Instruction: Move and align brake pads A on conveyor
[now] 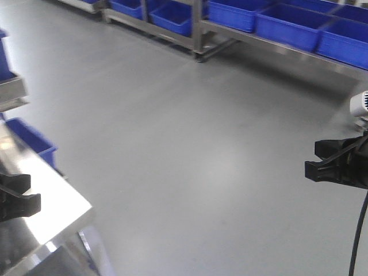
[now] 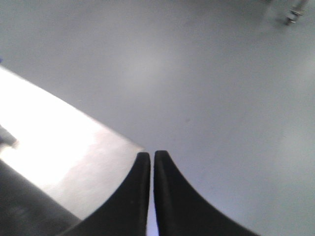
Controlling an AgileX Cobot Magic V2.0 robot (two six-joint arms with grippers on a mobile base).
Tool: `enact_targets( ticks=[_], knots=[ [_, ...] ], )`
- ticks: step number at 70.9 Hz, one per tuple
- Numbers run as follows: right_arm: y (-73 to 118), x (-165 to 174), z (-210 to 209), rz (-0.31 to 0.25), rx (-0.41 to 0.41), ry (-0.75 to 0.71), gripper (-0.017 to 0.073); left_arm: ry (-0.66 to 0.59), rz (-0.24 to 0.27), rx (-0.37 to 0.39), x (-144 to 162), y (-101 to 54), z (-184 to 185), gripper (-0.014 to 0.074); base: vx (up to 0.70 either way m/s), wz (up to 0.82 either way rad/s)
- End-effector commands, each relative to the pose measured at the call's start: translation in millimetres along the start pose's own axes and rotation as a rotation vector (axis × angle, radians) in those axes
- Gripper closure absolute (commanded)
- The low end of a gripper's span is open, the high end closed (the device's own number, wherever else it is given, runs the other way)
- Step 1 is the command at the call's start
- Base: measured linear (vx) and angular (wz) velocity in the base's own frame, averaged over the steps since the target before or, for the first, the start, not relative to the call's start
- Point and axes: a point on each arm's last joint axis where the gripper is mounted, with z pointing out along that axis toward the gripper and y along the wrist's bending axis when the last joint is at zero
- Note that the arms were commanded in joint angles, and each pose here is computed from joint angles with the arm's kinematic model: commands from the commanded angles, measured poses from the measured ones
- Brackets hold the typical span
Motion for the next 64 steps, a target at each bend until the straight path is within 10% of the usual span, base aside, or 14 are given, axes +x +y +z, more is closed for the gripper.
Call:
enact_targets(
  ticks=[1, 64],
  knots=[
    [-1.1, -15.0, -7.4, -0.003, 0.017, -0.099, 0.0565, -0.096, 0.006, 0.037, -13.2, -4.6, -7.8, 0.06, 0.07, 0.68],
    [-1.1, -15.0, -7.4, -0.003, 0.017, -0.099, 0.0565, -0.096, 0.006, 0.037, -13.2, -4.6, -7.8, 0.06, 0.09, 0.7]
  ],
)
